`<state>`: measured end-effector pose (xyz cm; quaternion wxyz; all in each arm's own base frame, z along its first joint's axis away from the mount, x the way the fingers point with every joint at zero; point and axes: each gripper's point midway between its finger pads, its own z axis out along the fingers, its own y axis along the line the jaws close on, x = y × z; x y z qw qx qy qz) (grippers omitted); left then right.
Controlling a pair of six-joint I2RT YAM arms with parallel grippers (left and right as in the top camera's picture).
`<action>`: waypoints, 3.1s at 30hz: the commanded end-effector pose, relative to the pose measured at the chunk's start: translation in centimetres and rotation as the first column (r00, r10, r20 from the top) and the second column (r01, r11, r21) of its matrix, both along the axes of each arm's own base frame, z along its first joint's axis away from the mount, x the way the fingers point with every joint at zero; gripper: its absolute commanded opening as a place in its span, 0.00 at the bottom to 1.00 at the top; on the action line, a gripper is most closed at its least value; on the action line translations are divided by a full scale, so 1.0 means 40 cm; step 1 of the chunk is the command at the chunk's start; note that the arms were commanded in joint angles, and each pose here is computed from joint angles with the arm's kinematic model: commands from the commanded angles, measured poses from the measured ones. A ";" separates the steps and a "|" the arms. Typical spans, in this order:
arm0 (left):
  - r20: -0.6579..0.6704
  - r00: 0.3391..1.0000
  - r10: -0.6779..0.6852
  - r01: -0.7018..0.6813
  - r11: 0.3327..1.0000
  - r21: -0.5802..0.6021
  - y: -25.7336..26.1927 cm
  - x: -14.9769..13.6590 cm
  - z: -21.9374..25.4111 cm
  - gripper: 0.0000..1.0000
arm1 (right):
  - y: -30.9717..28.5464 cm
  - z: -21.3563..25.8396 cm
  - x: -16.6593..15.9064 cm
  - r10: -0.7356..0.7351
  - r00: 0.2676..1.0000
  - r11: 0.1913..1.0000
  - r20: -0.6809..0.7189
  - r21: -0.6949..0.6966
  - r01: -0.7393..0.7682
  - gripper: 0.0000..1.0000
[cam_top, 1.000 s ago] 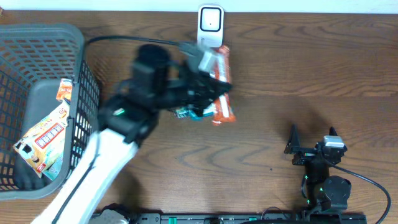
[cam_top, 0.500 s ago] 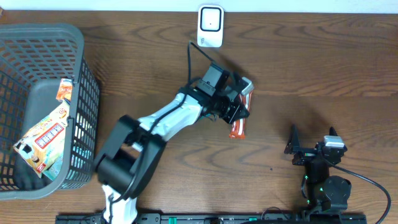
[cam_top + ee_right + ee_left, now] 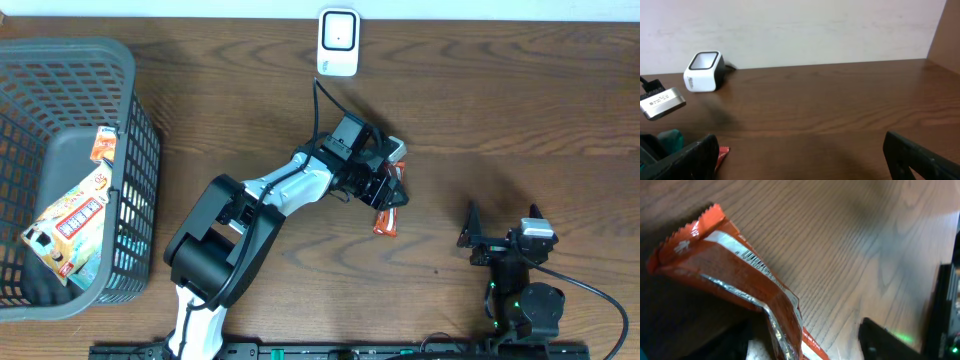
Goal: Scan the item barcode
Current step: 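Carry the red snack bar to the scanner and hold it there, then drop the red snack bar on the table beside the bottle, then reach the left gripper into the basket and grasp the green snack bag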
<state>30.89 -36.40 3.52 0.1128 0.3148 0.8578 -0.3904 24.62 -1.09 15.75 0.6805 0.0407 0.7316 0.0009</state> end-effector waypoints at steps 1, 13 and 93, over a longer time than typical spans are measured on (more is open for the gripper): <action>0.014 1.000 0.012 -0.011 1.000 -0.028 -0.007 0.006 0.046 0.70 | 0.005 -0.001 0.000 0.008 1.000 1.000 0.001 -0.005 -0.008 0.99; 0.473 0.824 0.314 -0.401 0.911 0.095 0.193 0.131 0.369 0.92 | 0.005 -0.001 0.000 0.008 1.000 1.000 0.001 -0.005 -0.008 0.99; 0.282 -0.210 0.936 -0.166 -0.318 0.933 1.177 -0.450 -0.246 0.91 | 0.005 -0.001 0.000 0.008 1.000 1.000 0.001 -0.005 -0.008 0.99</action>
